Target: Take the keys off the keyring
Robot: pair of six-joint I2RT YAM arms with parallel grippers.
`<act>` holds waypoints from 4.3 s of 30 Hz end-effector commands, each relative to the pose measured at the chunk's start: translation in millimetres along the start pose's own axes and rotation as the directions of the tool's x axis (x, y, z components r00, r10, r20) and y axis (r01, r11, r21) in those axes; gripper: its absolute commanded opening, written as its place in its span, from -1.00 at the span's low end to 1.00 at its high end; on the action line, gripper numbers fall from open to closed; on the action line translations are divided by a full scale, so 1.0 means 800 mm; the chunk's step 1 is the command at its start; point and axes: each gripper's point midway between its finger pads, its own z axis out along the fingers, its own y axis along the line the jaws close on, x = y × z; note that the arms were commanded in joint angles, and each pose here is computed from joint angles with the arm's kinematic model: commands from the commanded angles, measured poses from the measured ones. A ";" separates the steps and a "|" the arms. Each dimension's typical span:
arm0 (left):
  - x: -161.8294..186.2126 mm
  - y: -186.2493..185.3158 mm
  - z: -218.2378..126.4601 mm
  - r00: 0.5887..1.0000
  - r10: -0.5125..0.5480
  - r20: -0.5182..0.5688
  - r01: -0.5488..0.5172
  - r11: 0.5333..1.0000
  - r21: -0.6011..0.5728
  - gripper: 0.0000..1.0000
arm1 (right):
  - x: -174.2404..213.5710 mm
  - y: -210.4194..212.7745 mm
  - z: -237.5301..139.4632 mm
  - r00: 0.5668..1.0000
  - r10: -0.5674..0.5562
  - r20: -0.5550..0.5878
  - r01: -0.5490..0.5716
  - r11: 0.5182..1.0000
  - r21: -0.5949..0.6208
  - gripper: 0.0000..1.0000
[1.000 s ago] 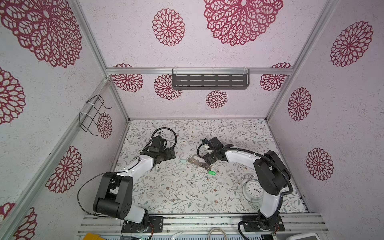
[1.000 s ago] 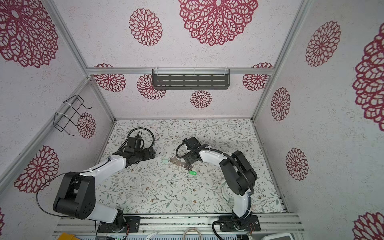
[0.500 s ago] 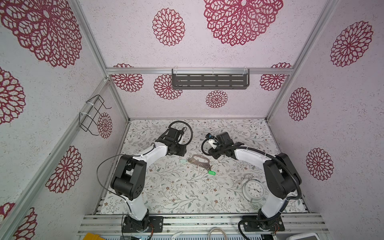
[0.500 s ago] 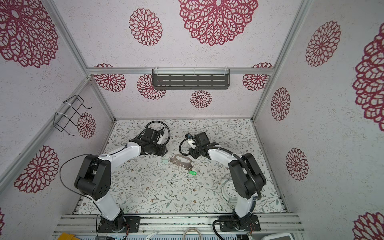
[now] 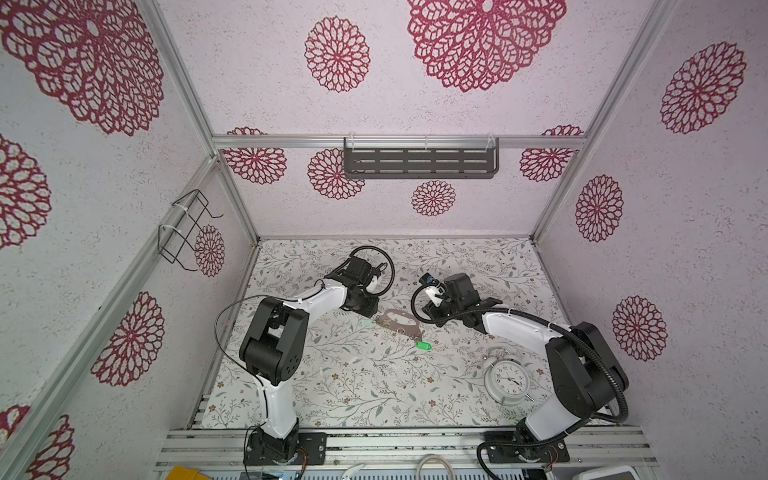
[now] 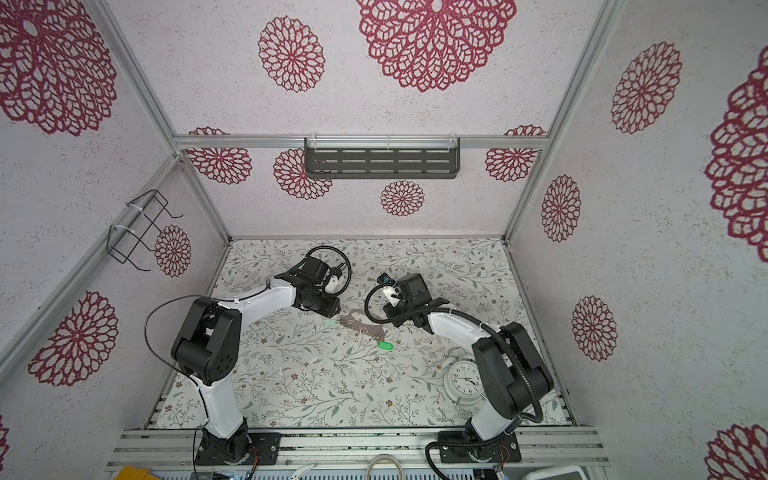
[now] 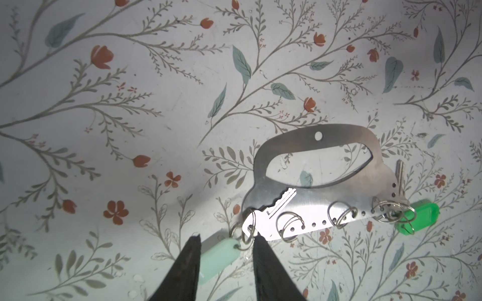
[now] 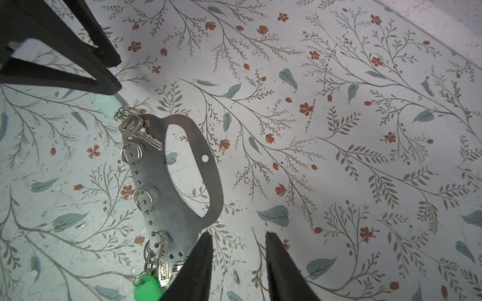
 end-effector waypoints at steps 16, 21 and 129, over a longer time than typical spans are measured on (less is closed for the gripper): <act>0.014 -0.010 0.035 0.992 0.079 -0.094 -0.080 0.997 -0.012 -0.45 | -0.007 0.001 -0.008 0.999 0.018 0.027 -0.018 1.000 0.000 -0.35; 0.010 -0.013 0.033 0.993 0.088 -0.084 -0.089 0.996 -0.013 -0.60 | -0.006 0.001 -0.008 0.999 0.020 0.027 -0.020 1.000 0.003 -0.40; -0.033 -0.197 -0.242 0.449 0.699 0.557 -0.859 0.510 0.052 -1.00 | -0.128 0.144 -0.170 0.674 -0.156 0.722 0.539 0.772 -0.336 -0.72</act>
